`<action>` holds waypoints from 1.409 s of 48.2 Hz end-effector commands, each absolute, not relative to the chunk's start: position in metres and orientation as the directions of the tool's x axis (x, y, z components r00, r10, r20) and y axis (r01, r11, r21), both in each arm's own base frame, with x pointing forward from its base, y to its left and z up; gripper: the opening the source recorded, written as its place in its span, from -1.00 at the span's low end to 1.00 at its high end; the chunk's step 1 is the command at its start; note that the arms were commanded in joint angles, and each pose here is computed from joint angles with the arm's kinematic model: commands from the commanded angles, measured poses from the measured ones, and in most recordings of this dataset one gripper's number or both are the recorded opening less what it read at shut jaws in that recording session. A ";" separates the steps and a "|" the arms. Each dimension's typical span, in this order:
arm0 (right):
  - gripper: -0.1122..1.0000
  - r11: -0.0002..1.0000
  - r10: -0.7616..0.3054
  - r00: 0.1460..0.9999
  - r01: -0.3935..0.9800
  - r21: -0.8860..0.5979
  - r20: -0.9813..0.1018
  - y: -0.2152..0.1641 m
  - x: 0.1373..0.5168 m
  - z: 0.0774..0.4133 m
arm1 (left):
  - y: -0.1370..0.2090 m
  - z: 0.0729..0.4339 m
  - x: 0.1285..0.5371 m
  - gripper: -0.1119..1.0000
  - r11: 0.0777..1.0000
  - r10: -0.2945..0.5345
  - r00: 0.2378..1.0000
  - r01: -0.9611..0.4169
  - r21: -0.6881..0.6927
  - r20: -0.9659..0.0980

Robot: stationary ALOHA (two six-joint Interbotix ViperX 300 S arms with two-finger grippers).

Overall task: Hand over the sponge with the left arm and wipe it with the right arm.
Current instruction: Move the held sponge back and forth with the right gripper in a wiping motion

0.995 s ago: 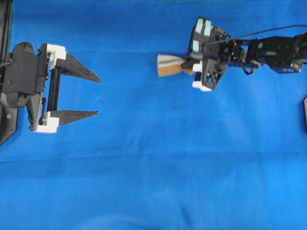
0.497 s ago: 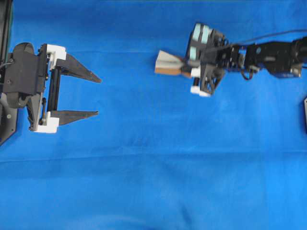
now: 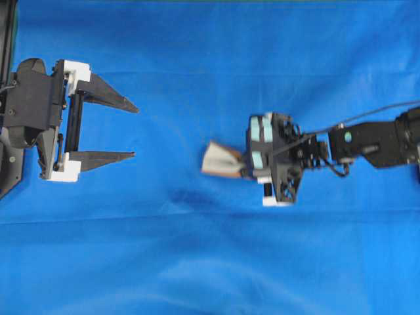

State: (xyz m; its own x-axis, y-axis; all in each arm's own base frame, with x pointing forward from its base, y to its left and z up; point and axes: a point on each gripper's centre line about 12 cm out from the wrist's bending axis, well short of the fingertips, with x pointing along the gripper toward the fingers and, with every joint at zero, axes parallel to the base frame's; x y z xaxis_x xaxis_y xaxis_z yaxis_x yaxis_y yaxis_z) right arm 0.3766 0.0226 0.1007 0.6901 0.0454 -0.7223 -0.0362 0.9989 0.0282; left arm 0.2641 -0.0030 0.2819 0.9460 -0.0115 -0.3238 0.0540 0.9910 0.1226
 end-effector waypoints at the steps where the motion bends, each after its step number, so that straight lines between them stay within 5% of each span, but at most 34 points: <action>1: -0.40 0.996 0.088 0.722 -0.081 0.042 -0.686 0.044 0.382 0.117 | -0.004 0.287 0.265 0.86 0.991 -0.014 0.952 0.054 0.122 -0.305; 15: -0.40 0.998 0.055 0.721 -0.044 0.034 -0.691 0.027 0.382 0.116 | -0.004 0.288 0.266 0.86 0.992 -0.014 0.954 0.052 0.118 -0.299; 43: -0.40 0.966 -0.225 0.710 0.254 -0.055 -0.667 -0.123 0.362 0.119 | -0.004 0.287 0.266 0.86 0.992 -0.014 0.953 0.052 0.118 -0.302; 58: -0.40 0.966 -0.223 0.715 0.251 -0.054 -0.663 -0.122 0.362 0.119 | -0.004 0.286 0.266 0.86 0.992 -0.014 0.952 0.053 0.118 -0.305; 68: -0.42 0.990 -0.124 0.728 0.139 -0.031 -0.674 -0.071 0.372 0.116 | -0.004 0.286 0.266 0.86 0.992 -0.014 0.952 0.053 0.118 -0.305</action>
State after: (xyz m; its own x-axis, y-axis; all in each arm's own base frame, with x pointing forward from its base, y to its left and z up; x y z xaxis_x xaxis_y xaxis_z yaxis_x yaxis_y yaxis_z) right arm 0.3649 -0.0931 0.1031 0.6949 -0.1612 -0.7008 0.1874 0.9815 -0.0399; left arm 0.2650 -0.0030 0.2813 0.9465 -0.0114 -0.3224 0.0527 0.9914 0.1198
